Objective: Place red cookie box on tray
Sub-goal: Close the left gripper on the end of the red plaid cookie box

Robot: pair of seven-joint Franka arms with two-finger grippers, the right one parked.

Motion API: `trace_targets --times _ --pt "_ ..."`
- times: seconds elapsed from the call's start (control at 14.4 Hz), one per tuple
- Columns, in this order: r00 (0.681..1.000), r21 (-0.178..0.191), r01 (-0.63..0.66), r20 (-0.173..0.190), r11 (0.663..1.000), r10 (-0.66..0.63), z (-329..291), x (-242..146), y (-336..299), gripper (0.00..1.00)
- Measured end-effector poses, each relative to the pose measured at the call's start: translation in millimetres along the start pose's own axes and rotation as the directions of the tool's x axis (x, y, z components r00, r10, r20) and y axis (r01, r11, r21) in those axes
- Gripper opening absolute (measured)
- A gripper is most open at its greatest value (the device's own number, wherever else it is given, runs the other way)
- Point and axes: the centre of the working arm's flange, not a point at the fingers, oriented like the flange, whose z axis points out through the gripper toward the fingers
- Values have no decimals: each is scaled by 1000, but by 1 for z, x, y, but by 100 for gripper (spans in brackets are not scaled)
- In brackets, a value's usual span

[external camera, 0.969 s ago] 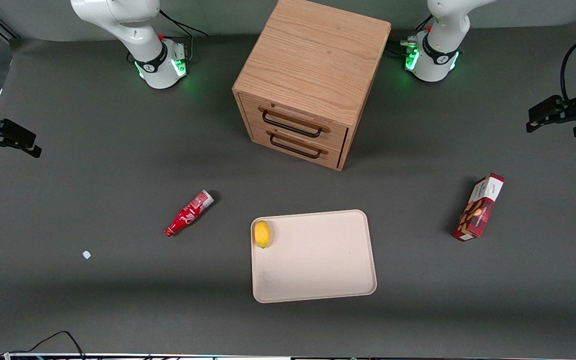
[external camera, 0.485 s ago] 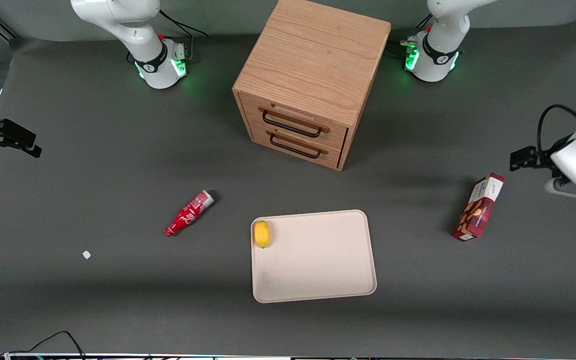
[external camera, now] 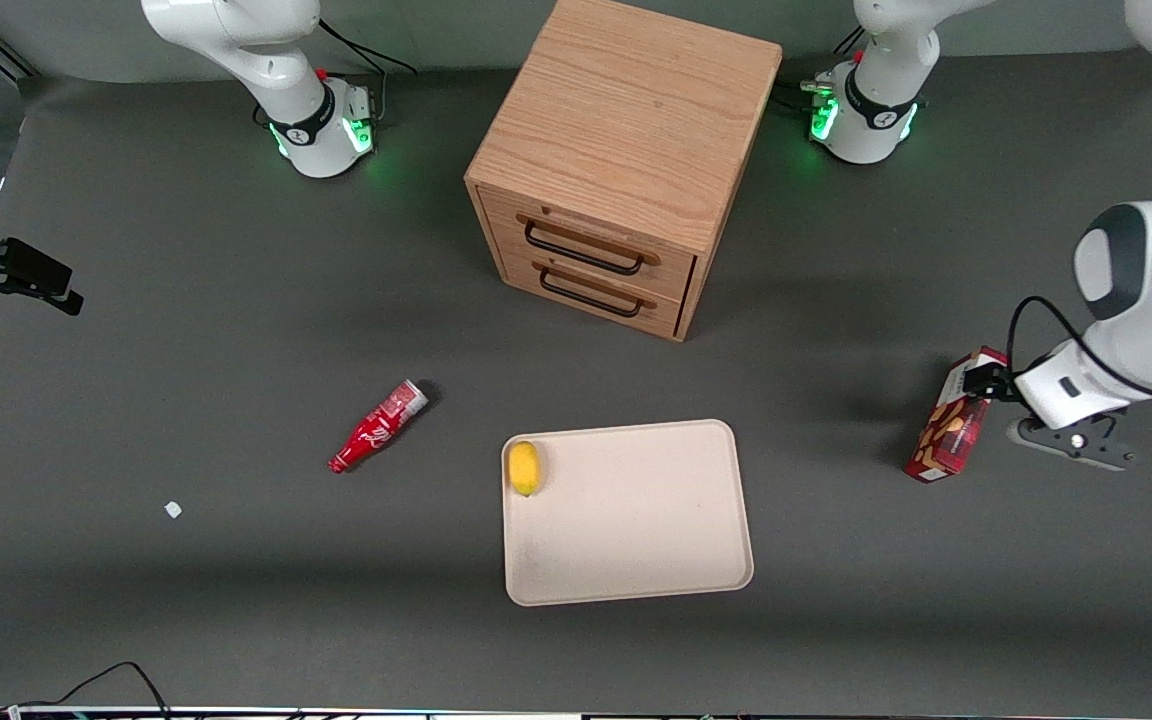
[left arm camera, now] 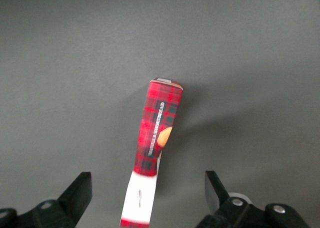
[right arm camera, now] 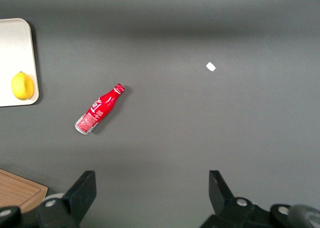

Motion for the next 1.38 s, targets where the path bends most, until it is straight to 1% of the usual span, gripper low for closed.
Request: trace_targets --times 0.14,0.35,0.48,0.76,1.18,1.25,1.32,1.38 --pt "999 15 -39 -17 999 39 30 -8 2 100" --pt "996 32 -80 -41 996 81 63 -21 -15 100" --pt "995 27 -88 -42 996 89 78 -23 -18 100" --pt "993 15 -111 -32 994 112 89 -18 -4 100" --pt "994 13 -108 -33 994 108 101 -18 -5 100" --pt "994 13 -107 -33 994 108 102 -18 -6 97" --pt "994 13 -107 -32 994 108 103 -18 -6 97" --pt "994 13 -107 -32 994 108 103 -18 -6 93"
